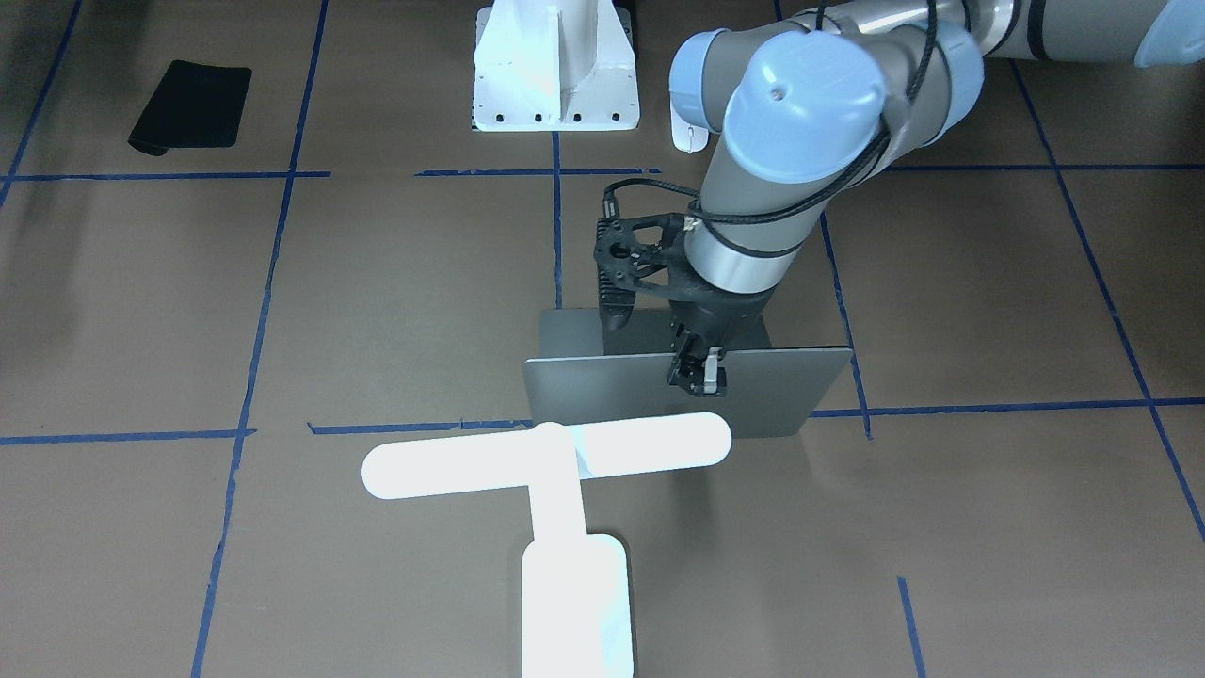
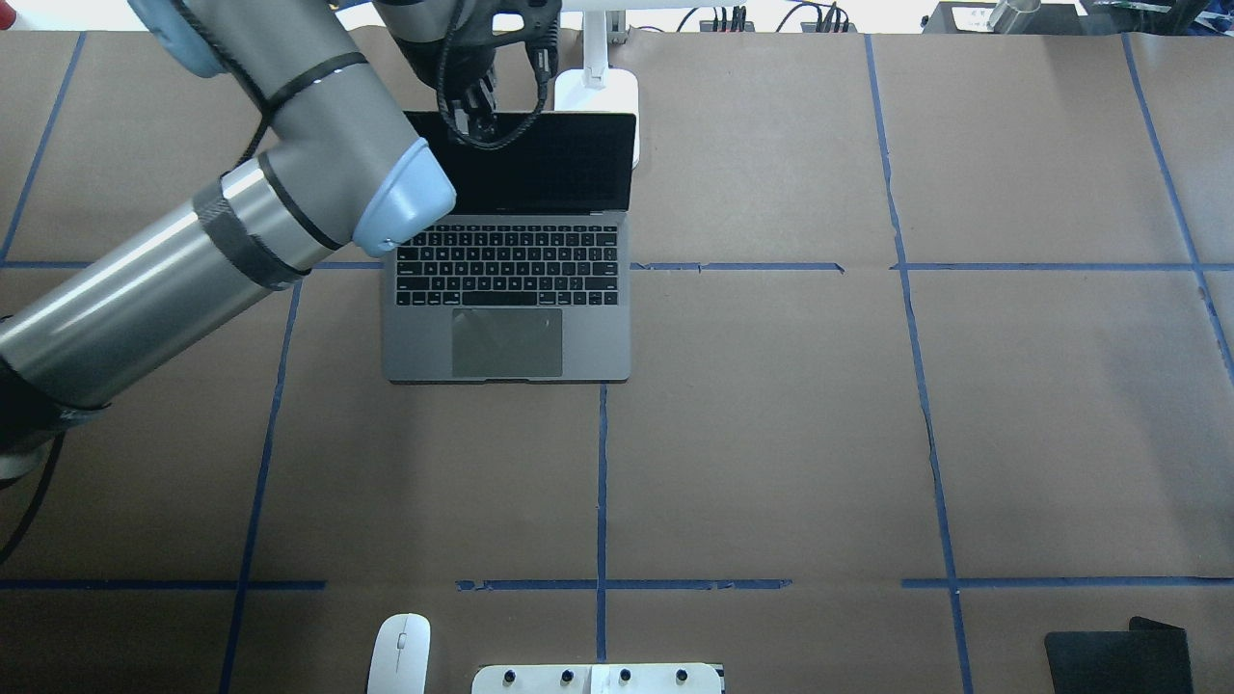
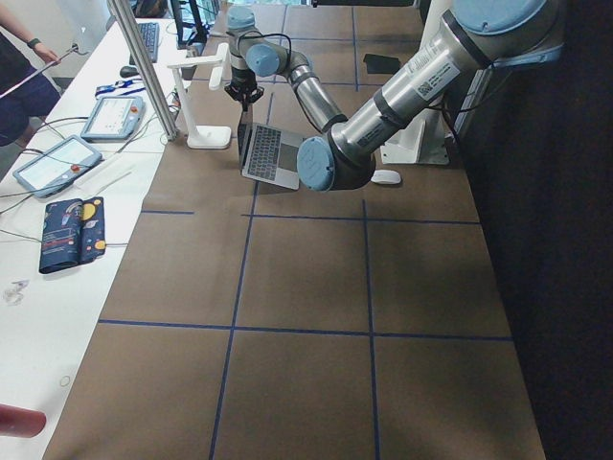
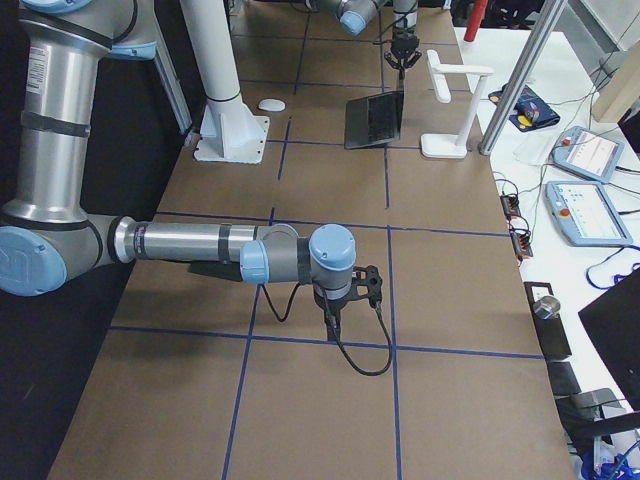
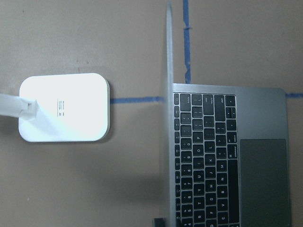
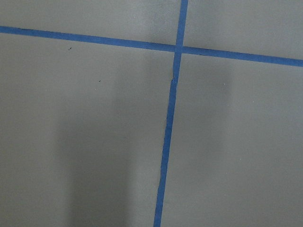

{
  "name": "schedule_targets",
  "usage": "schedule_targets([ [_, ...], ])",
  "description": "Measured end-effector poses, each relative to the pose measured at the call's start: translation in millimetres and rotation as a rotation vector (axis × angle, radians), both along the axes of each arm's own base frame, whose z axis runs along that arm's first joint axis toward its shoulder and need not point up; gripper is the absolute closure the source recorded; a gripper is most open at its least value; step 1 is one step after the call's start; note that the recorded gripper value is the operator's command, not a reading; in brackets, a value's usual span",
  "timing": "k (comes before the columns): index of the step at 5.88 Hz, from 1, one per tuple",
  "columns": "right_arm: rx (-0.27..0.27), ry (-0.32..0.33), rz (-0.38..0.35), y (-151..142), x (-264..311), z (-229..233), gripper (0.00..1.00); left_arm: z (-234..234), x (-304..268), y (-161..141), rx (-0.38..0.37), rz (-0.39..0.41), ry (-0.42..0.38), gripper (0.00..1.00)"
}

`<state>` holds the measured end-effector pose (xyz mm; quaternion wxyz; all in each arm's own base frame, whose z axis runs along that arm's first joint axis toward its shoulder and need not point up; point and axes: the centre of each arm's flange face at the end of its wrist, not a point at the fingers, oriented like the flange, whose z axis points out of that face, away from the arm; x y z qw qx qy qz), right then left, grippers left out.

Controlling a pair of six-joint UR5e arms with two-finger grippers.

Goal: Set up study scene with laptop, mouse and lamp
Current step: 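Move the open laptop with the left gripper in front of the white lamp, then release the laptop and withdraw the left gripper toward the robot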

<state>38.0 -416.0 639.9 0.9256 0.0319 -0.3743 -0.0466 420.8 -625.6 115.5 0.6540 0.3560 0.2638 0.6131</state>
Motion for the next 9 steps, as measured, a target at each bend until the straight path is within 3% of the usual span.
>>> schedule_targets([
  [1, -0.001, 0.0, 0.001, 0.1, 0.1, 0.3, 0.0, 1.2, 13.9, -5.5, -0.016, -0.017, 0.012, 0.85],
  [3, -0.003, 0.0, 0.0, 0.7, 0.1, 1.4, 0.0, 0.8, 20.3, -6.3, -0.029, -0.032, 0.024, 0.15],
  [4, -0.004, 0.0, 0.0, 0.7, 0.0, 1.5, 0.0, -2.7, 18.1, -3.7, -0.025, -0.034, 0.032, 0.03],
  [7, -0.004, -0.001, 0.0, 1.4, 0.2, 1.6, 0.0, 1.9, -15.8, 21.4, 0.008, -0.045, 0.067, 0.01],
  [9, -0.004, -0.001, 0.0, 1.4, 0.0, 1.2, 0.0, 30.0, -61.2, 41.2, -0.014, -0.076, 0.054, 0.0],
])
